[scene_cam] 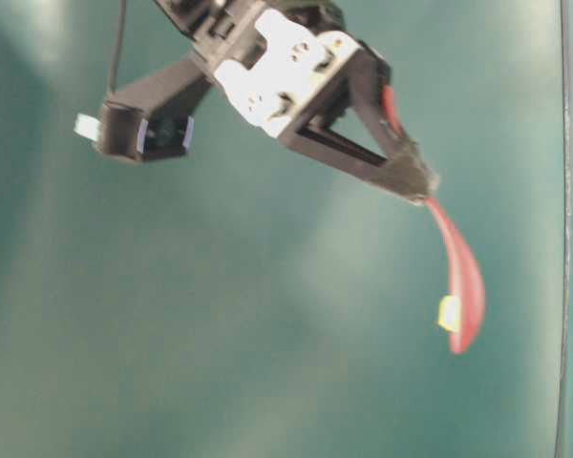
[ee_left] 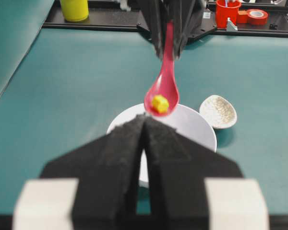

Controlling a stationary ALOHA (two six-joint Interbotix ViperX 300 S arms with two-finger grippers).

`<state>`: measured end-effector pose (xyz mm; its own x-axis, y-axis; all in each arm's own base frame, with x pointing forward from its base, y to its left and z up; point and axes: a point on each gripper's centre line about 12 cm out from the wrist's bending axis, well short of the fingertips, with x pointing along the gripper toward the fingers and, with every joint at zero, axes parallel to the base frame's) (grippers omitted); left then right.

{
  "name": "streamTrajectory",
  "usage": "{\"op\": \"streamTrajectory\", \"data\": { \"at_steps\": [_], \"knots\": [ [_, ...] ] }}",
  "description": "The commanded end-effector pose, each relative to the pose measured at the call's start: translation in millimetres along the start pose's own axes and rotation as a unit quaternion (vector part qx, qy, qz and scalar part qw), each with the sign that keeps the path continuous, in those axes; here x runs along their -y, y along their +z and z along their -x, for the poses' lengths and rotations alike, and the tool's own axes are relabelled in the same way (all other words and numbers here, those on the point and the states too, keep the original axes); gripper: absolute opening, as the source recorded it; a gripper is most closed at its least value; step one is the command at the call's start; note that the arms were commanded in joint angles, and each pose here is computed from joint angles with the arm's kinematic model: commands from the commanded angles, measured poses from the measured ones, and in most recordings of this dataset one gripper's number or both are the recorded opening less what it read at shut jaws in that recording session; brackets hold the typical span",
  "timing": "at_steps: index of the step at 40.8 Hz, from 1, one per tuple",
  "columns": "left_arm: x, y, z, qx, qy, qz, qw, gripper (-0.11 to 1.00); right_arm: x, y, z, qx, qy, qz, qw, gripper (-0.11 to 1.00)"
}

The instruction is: Scoop the yellow hexagonal prism block from the bowl with a spoon using the right arm.

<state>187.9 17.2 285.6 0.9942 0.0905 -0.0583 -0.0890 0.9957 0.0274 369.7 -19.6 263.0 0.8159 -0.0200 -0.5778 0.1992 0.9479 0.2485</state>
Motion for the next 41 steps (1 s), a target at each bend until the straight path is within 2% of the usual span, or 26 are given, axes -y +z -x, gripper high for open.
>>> {"op": "streamTrajectory", "data": {
  "at_steps": [1, 14, 41],
  "knots": [
    [-0.7, 5.9, -1.9, 0.006, 0.002, 0.001, 1.0, -0.01, -5.1, 13.1, 16.7, 0.025, 0.009, 0.001, 0.9996, 0.22],
    [-0.7, 6.2, -1.7, 0.007, 0.002, 0.002, 1.0, -0.01, -9.9, 24.6, 51.5, 0.054, 0.018, 0.008, 0.9984, 0.22],
    [-0.5, 7.2, -1.7, 0.009, 0.001, 0.003, 1.0, -0.01, -9.9, 24.8, 52.7, 0.057, 0.018, 0.013, 0.9981, 0.22]
  ]
}}
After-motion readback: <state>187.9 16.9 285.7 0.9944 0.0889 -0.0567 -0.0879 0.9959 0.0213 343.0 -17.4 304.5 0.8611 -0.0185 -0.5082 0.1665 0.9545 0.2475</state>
